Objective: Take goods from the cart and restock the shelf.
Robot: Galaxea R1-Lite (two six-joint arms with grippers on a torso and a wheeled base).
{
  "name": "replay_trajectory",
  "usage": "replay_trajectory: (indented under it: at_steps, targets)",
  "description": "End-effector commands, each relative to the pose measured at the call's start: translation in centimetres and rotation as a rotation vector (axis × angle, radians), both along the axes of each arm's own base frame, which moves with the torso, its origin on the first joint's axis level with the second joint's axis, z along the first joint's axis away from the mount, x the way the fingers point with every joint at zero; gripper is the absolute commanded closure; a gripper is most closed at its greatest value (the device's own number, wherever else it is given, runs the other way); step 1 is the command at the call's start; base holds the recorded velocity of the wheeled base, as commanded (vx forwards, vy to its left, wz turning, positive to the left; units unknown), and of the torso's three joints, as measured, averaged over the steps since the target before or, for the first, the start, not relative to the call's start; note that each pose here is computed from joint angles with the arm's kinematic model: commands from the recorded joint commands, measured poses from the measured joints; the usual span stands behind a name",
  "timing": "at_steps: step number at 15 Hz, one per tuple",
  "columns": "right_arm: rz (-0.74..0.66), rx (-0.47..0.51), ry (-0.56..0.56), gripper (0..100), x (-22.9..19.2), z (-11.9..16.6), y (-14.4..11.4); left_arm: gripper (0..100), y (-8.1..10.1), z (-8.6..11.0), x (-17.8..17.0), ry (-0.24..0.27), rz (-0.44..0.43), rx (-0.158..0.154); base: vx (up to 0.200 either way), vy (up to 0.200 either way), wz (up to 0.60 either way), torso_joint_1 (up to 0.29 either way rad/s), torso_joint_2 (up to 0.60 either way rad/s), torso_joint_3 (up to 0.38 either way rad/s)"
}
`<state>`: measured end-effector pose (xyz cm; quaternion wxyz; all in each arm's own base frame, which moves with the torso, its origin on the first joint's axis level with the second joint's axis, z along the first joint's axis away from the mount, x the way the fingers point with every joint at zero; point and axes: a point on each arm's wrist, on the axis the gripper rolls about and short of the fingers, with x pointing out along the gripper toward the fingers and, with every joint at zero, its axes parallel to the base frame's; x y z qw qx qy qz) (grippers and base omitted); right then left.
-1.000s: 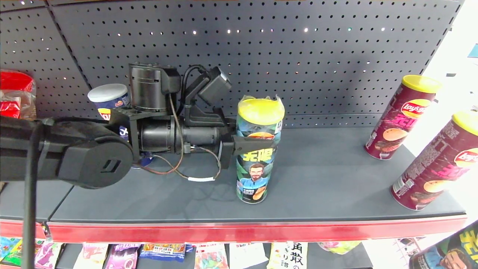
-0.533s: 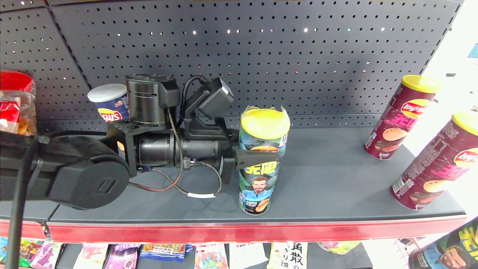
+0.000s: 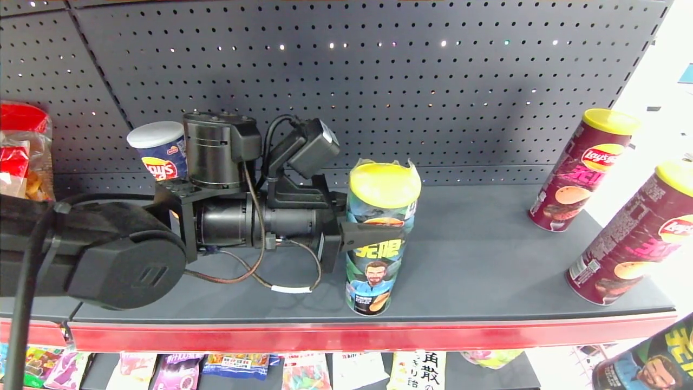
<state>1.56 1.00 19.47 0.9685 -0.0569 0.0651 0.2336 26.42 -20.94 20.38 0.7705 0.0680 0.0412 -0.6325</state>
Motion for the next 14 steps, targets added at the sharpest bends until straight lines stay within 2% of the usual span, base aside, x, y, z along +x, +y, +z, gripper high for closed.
replay_trajectory:
  at_steps: [1, 8, 10, 11, 14]
  targets:
    - [0.000, 0.001, 0.001, 100, 0.0, 0.0, 0.0, 100, 0.1, -0.1, -0.2, 0.007, 0.000, 0.004, 0.000, 0.000, 0.00, 0.000, 0.00, 0.000]
    - [0.000, 0.001, -0.001, 100, 0.0, 0.0, 0.0, 100, -0.1, -0.2, -1.0, 0.016, -0.019, 0.007, 0.000, 0.000, 0.00, 0.000, 0.00, 0.000]
    - [0.000, 0.001, -0.004, 100, 0.0, 0.1, 0.0, 100, 0.1, -0.7, -1.2, 0.027, -0.018, 0.019, 0.000, 0.000, 0.00, 0.000, 0.00, 0.000]
    - [-0.001, 0.001, -0.008, 100, -0.1, 0.2, 0.0, 0, 0.2, -0.7, -1.3, 0.022, -0.019, 0.018, 0.000, 0.000, 0.00, 0.000, 0.00, 0.000]
    - [0.010, -0.001, -0.003, 100, 0.1, 0.2, 0.0, 0, 0.4, -1.1, -1.7, 0.017, -0.015, 0.010, 0.000, 0.000, 0.00, 0.000, 0.00, 0.000]
